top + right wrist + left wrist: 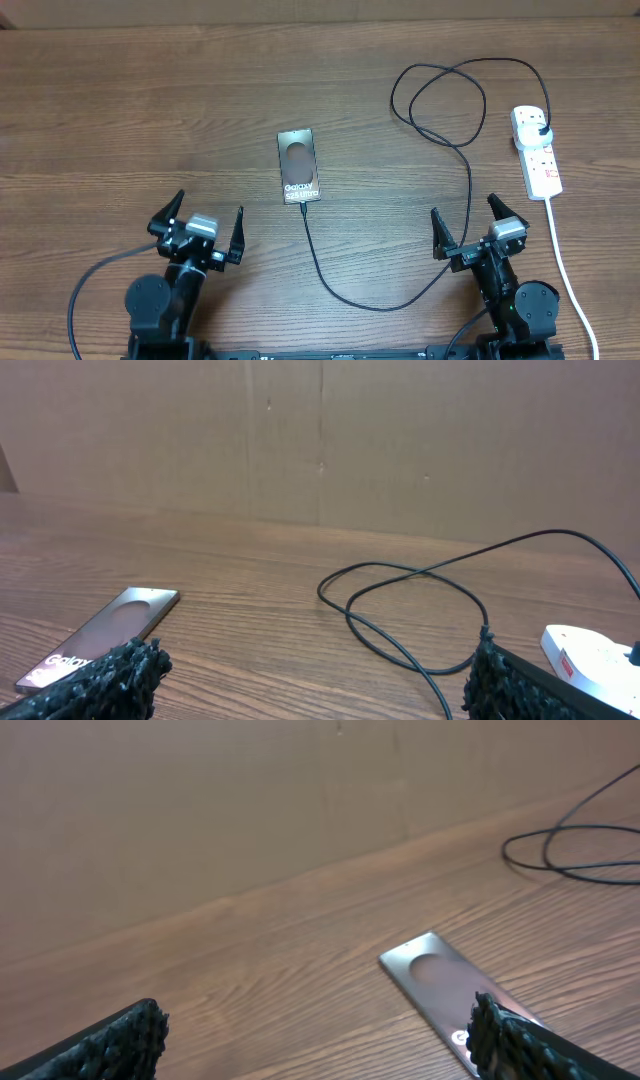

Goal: Plug charger to phone and switch on socket

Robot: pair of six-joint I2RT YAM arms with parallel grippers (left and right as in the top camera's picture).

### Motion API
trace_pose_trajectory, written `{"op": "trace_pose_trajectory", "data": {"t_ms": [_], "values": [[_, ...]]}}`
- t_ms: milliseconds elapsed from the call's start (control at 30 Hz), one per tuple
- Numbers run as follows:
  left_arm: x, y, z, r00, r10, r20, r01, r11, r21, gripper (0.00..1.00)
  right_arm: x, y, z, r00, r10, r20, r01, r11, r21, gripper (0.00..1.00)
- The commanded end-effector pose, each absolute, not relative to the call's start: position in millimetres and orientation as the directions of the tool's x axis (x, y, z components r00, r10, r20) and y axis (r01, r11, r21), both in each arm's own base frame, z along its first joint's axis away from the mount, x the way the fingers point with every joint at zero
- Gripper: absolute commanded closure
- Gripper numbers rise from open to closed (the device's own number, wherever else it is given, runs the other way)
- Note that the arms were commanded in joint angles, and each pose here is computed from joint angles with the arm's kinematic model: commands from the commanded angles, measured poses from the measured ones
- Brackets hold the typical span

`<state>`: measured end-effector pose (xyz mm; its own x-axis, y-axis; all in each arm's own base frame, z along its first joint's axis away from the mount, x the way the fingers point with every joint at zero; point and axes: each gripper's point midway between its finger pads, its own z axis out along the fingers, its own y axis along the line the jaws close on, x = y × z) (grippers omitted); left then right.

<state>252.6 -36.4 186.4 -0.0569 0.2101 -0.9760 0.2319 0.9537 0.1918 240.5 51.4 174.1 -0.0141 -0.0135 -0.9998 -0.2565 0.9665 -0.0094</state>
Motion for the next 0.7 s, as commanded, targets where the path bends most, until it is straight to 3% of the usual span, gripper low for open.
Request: {"op": "trace_pose_trajectory", "data": {"t_ms": [0, 167, 667], "values": [[250, -23, 174, -0.044, 0.235, -0.971, 0.153, 0.962, 0.226, 0.01, 241, 51, 172, -0.011, -0.009, -1.0, -0.249, 0.968, -0.006, 0.0], [246, -19, 152, -0.066, 0.234, -0.97, 0.133, 0.966, 0.224, 0.0, 241, 51, 172, -0.011, -0.009, -1.0, -0.249, 0.968, -0.006, 0.0], [245, -18, 159, -0.039, 0.224, -0.974, 0.124, 0.968, 0.218, 0.0, 241, 51, 172, -0.011, -0.009, -1.0, -0.249, 0.968, -0.006, 0.0]]}}
